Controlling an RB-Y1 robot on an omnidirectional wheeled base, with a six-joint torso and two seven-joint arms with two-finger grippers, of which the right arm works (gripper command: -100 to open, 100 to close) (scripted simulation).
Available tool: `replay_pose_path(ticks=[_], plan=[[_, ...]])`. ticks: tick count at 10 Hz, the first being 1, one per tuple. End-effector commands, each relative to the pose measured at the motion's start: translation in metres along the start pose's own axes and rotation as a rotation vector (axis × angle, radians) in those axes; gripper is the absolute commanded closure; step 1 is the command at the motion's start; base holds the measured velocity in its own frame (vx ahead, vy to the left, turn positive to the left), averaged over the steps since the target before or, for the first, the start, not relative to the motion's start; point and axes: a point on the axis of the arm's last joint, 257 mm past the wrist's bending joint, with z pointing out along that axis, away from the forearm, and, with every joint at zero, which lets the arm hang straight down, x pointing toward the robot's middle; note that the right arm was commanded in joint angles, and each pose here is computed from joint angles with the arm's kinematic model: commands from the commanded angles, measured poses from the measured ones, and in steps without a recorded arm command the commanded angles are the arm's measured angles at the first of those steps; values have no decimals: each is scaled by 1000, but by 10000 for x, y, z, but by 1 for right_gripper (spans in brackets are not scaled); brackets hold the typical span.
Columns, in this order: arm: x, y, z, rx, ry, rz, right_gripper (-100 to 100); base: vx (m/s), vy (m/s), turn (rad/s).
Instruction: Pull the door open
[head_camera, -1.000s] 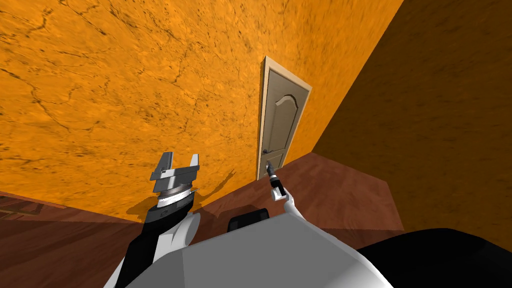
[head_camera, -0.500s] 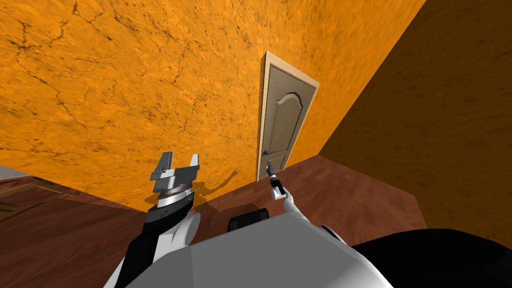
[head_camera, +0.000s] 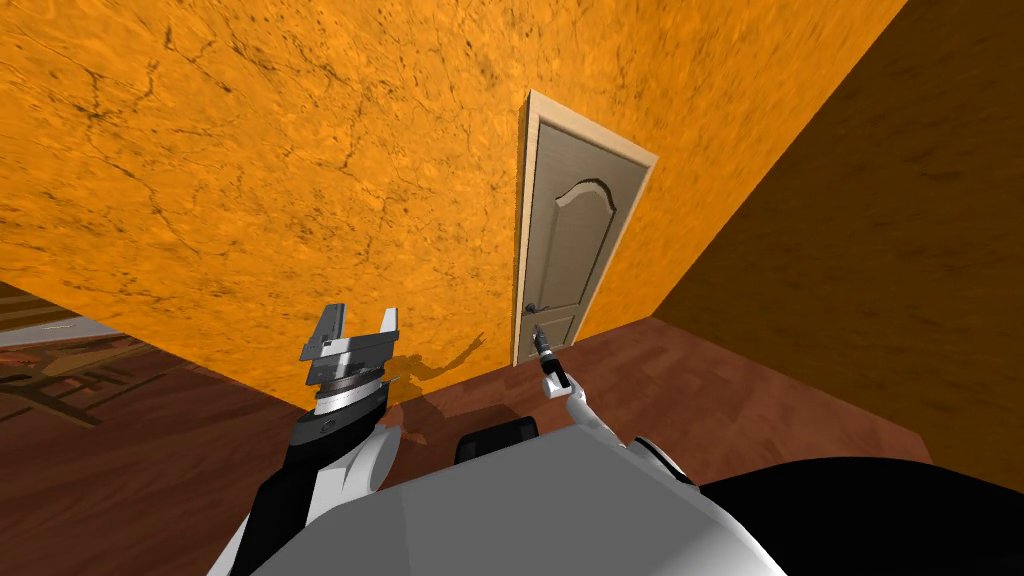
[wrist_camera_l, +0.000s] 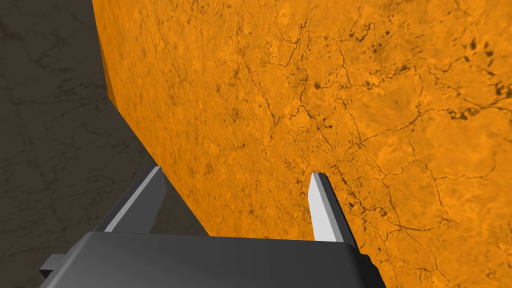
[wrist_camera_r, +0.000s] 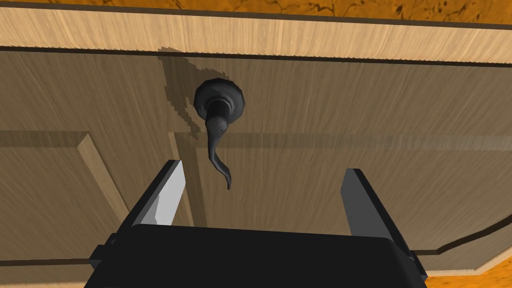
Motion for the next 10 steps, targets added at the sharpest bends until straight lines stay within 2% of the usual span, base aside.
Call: replay_pose_path(ticks=[1,10], plan=[[-26,-71,24,15,-3,-2,-100,32,-168,149],[-231,-394,86,86,-26,-18,-100,22,-155,122]])
